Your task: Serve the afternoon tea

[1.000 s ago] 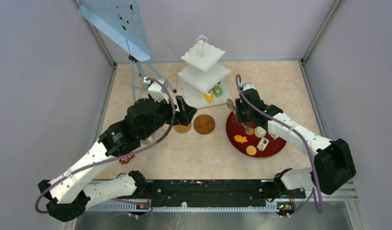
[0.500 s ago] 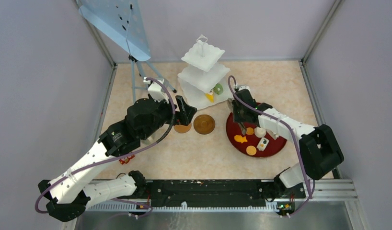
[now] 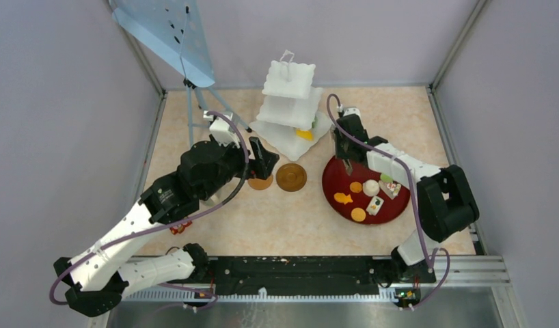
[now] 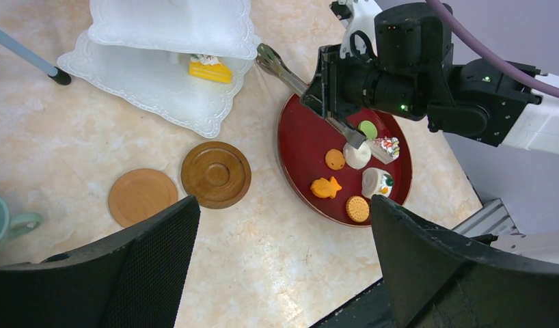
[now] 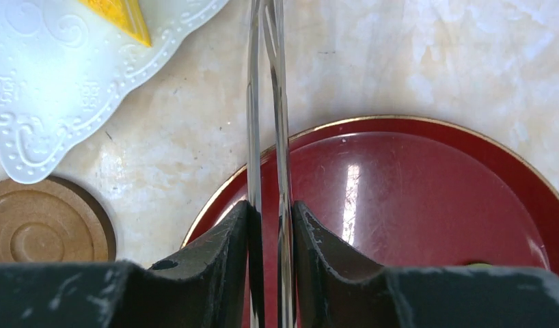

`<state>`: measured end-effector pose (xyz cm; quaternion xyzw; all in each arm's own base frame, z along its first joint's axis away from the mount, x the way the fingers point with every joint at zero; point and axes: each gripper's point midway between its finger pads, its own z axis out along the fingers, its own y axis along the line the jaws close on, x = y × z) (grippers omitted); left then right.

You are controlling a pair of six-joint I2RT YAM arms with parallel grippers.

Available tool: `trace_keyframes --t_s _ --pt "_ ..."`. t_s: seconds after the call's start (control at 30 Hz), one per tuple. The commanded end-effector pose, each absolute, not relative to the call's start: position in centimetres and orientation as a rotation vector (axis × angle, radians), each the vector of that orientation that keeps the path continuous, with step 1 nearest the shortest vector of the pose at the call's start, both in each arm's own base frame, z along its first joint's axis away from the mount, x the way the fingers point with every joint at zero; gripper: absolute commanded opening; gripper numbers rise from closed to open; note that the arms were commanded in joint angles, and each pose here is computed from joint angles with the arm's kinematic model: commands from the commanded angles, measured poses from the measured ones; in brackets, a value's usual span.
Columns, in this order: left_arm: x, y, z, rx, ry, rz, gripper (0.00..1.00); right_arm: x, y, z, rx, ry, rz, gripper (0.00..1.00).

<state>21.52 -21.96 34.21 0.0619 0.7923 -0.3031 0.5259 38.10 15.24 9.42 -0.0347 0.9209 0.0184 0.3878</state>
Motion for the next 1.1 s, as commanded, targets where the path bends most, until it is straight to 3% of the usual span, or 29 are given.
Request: trace_keyframes --t_s 0.0,0.2,0.7,1.07 --pt "21.4 -21.5 36.3 0.133 1.833 -0.746 0.99 40.6 15.2 13.7 -0.085 2.239 0.038 0.28" --pt "21.4 -21.3 36.4 0.135 1.816 -0.744 0.99 36.4 13.3 17.6 -0.087 2.258 0.039 0.29" --pt "20.5 -23.1 35.9 0.203 1.799 -0.858 0.99 17.1 6.0 22.2 0.283 2.508 0.096 0.34" --pt "20.2 -22.8 35.9 0.193 1.784 -0.872 0.99 13.2 4.7 20.7 0.335 2.607 0.071 0.39"
